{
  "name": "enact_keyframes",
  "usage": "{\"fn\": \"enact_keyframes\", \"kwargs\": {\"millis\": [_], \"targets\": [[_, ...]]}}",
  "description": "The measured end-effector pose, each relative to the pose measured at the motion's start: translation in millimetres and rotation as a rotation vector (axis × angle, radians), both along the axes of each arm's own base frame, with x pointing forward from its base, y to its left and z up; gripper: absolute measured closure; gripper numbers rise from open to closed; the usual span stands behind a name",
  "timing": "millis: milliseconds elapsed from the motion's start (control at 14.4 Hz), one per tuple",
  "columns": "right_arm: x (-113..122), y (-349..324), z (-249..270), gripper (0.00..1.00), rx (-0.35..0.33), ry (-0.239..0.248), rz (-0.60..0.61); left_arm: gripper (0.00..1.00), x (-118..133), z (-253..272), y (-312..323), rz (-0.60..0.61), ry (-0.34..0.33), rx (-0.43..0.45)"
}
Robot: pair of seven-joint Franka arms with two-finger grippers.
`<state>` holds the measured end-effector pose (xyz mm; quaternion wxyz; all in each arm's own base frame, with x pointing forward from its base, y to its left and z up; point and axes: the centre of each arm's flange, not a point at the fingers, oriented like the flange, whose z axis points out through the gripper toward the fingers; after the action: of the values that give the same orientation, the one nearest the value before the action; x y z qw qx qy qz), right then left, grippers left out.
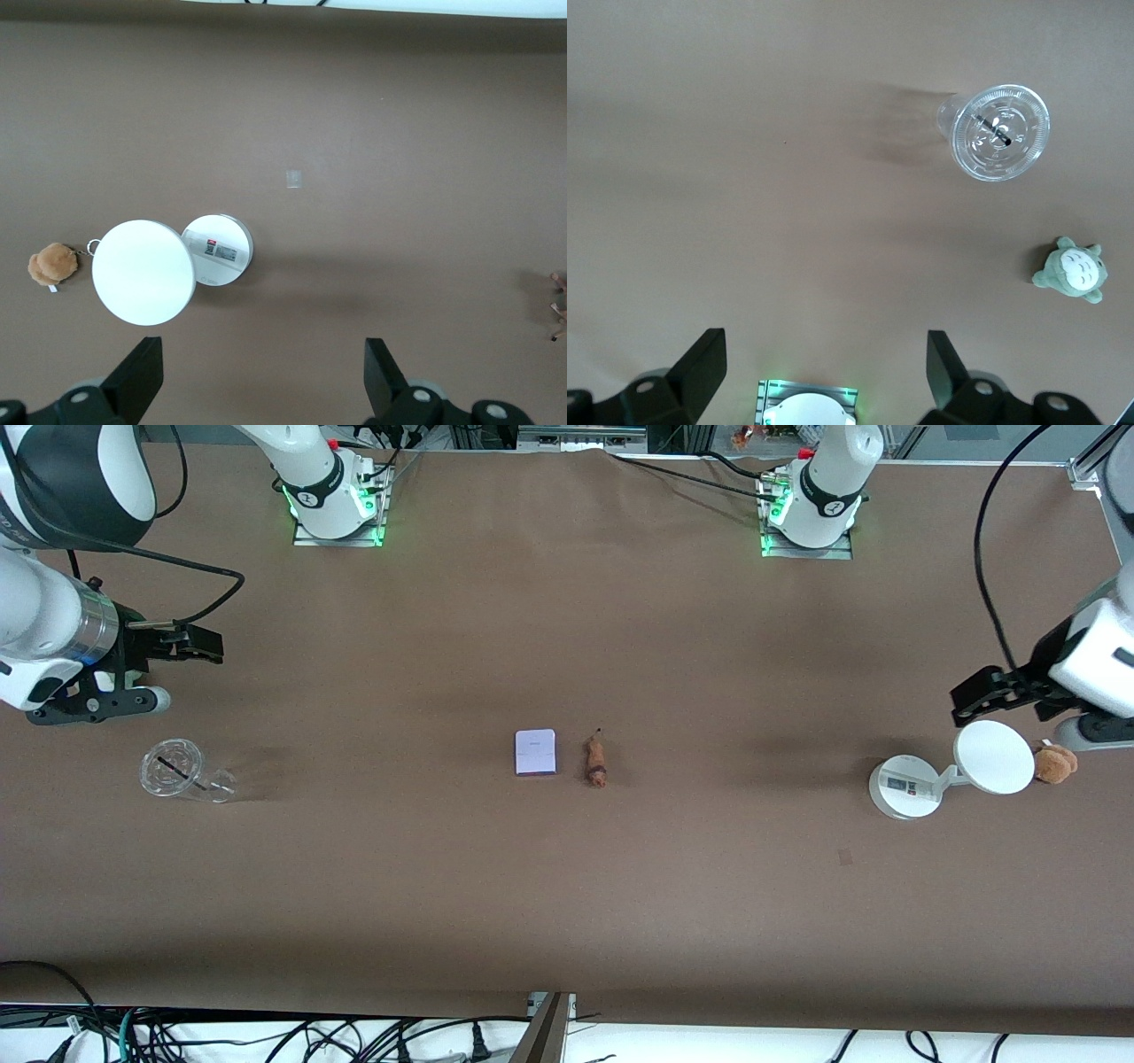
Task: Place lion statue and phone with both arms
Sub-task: 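Reach the left gripper across the table toward the brown lion statue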
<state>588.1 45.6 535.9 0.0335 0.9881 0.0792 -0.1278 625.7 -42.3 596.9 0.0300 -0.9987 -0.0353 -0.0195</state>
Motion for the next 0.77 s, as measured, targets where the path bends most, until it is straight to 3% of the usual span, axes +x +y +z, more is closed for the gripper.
{"fn": "enact_keyframes", "kwargs": {"millis": [139,488,766], "targets": [[0.1,0.1,-0.2,0.0,0.0,0.0,0.0,0.0,2.8,-14.8,-10.4,-0.016,0.032,0.004],[1.3,0.4,-3.5,0.0,-0.001,0.005,0.0,0.0,26.5,-113.3,-31.2,-0.085,0.213,0.035],[3.1,0.6,-8.3,0.0,-0.002,0.011,-0.002,0.0,25.3,-117.7,-55.1,-0.153,0.228,-0.034]]}}
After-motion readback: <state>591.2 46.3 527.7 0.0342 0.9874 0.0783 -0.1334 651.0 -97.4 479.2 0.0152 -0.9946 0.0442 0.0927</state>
